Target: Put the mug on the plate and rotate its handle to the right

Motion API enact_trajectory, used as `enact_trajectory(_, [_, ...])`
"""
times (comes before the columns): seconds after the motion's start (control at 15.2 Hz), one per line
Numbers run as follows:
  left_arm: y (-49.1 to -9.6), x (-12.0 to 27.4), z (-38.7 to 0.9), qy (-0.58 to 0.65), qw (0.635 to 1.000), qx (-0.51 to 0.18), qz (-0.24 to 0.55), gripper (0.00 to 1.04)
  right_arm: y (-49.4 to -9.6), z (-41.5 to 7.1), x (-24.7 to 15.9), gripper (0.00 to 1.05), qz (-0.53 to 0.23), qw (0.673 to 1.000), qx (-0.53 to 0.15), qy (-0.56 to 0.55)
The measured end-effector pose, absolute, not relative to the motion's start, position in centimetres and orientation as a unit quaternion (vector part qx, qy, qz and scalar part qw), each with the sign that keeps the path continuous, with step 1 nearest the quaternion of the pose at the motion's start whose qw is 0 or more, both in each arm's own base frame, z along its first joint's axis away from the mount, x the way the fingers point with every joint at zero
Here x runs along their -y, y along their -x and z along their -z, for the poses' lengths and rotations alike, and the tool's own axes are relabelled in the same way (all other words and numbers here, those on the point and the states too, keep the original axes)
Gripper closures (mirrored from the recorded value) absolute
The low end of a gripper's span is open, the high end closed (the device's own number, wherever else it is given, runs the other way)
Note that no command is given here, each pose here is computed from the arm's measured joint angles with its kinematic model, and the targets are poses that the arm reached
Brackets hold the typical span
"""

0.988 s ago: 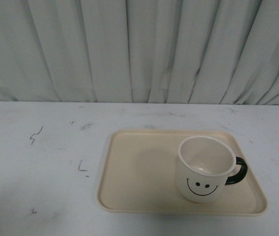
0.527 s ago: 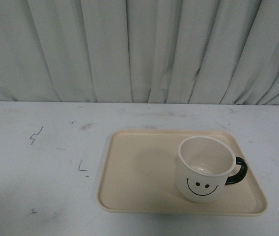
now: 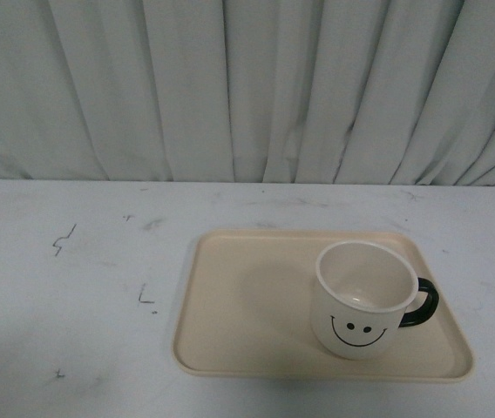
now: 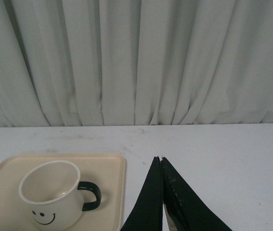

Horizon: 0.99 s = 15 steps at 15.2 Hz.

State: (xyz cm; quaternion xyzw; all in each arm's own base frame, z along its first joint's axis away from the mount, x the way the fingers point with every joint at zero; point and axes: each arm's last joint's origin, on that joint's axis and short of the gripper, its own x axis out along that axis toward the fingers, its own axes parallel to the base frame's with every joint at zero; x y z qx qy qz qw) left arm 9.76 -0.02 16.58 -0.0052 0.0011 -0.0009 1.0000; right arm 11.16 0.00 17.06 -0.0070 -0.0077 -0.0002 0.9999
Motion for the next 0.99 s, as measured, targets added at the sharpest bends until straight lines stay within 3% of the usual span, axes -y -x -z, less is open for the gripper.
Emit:
enact_trajectory(0.33, [-9.8, 0.0, -16.6, 0.005, 1.0, -0.001, 0.001, 0.07, -10.0, -16.3, 0.0, 1.03, 0.0, 1.0, -0.019, 0.007])
enact_trajectory(0.4, [-9.8, 0.0, -16.6, 0.005, 1.0, -0.001, 0.001, 0.07, -9.7, -17.0, 0.0, 1.03, 0.0, 1.0, 0.013, 0.007])
enact_trajectory(0.53, [-9.8, 0.0, -16.6, 0.005, 1.0, -0.001, 0.001, 0.07, -9.7, -16.6, 0.0, 1.03, 0.0, 1.0, 0.0, 0.007])
enact_trajectory(0.59, [-9.8, 0.0, -16.6, 0.005, 1.0, -0.001, 0.001, 0.07, -9.7, -16.7, 0.0, 0.91, 0.0, 1.0, 0.001, 0.007])
enact_trajectory(0.66, [-9.8, 0.0, -16.6, 0.005, 1.0, -0.001, 0.001, 0.07, -9.7, -16.7, 0.0, 0.62, 0.0, 1.0, 0.001, 0.007])
enact_trajectory(0.99, [-9.8, 0.0, -16.6, 0.005, 1.0, -0.001, 0.001, 0.07, -9.7, -16.7, 0.0, 0.18, 0.0, 1.0, 0.001, 0.007])
